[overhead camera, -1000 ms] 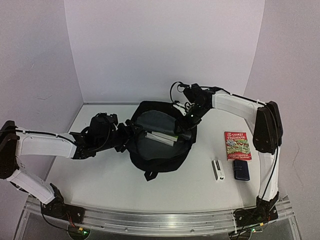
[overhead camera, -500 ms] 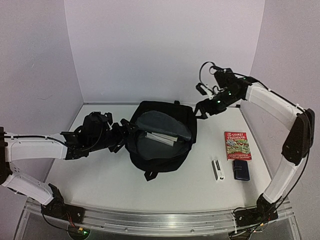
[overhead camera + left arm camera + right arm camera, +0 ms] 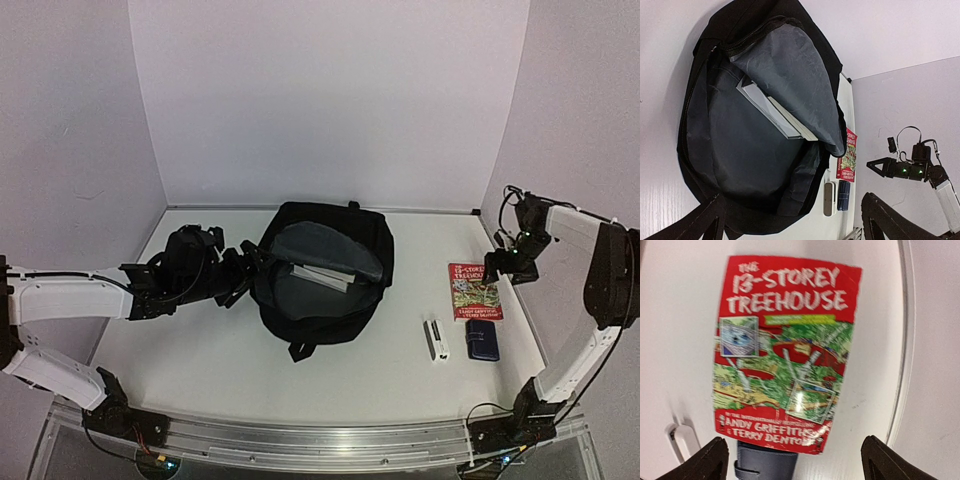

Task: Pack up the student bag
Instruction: Pick up the book from the center of the board.

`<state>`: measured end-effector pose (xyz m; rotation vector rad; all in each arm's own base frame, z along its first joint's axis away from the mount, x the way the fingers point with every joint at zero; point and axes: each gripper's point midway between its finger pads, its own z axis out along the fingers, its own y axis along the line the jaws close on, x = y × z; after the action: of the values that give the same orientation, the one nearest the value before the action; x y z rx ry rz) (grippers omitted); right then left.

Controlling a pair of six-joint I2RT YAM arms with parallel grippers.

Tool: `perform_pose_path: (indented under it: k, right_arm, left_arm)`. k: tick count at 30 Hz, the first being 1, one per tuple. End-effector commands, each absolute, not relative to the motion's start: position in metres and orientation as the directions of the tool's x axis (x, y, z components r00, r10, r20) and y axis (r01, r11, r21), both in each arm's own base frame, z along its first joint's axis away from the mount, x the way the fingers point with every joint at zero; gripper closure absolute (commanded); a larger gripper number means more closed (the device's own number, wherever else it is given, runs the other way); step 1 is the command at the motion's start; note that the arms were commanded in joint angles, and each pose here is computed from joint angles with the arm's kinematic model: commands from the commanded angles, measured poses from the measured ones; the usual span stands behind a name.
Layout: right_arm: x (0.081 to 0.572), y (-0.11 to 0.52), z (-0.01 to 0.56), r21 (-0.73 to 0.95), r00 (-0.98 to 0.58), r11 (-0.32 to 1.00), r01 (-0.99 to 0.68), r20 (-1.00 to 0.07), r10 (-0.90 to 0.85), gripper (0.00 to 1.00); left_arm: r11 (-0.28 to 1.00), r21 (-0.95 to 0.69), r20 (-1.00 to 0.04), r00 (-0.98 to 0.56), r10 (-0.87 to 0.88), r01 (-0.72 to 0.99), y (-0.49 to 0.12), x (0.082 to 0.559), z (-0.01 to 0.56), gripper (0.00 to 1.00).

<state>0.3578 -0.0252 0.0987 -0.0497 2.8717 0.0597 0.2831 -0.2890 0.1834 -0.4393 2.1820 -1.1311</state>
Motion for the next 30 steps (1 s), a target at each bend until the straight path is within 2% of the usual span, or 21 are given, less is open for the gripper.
perform_pose_path:
  k: [1, 17, 19, 21, 24, 26, 27, 30]
  right_arm:
    - [0.343, -0.051, 0.08, 0.038, -0.979, 0.999, -0.003, -0.206, 0.005, 0.09]
    - [0.349, -0.027, 0.018, 0.281, -0.993, 0.958, 0.06, -0.078, 0.085, 0.28]
    - [0.353, -0.026, 0.016, 0.293, -0.992, 0.953, 0.072, -0.081, 0.1, 0.35]
    - [0.36, -0.028, 0.017, 0.29, -0.989, 0.954, 0.081, -0.093, 0.113, 0.47]
    - [0.372, -0.031, 0.021, 0.281, -0.984, 0.955, 0.096, -0.12, 0.134, 0.7]
    - [0.379, -0.031, 0.024, 0.277, -0.982, 0.956, 0.094, -0.135, 0.135, 0.91]
    - [0.383, -0.031, 0.027, 0.274, -0.98, 0.957, 0.089, -0.145, 0.133, 0.98]
    - [0.395, -0.028, 0.042, 0.287, -0.973, 0.955, 0.071, -0.192, 0.129, 1.0]
  left_arm:
    - [0.555, -0.831, -0.403, -0.719, -0.567, 0.028, -0.286, 0.284, 0.198, 0.06]
    - [0.556, -0.831, -0.402, -0.71, -0.579, 0.017, -0.281, 0.282, 0.198, 0.05]
    - [0.557, -0.83, -0.402, -0.707, -0.582, 0.013, -0.279, 0.282, 0.198, 0.05]
    - [0.557, -0.83, -0.403, -0.705, -0.584, 0.013, -0.278, 0.282, 0.198, 0.05]
    - [0.559, -0.829, -0.401, -0.705, -0.585, 0.008, -0.277, 0.281, 0.196, 0.05]
    - [0.559, -0.829, -0.4, -0.704, -0.586, 0.005, -0.277, 0.281, 0.195, 0.05]
    - [0.559, -0.829, -0.4, -0.704, -0.587, 0.004, -0.277, 0.281, 0.195, 0.05]
    - [0.56, -0.829, -0.399, -0.704, -0.587, 0.003, -0.277, 0.281, 0.195, 0.05]
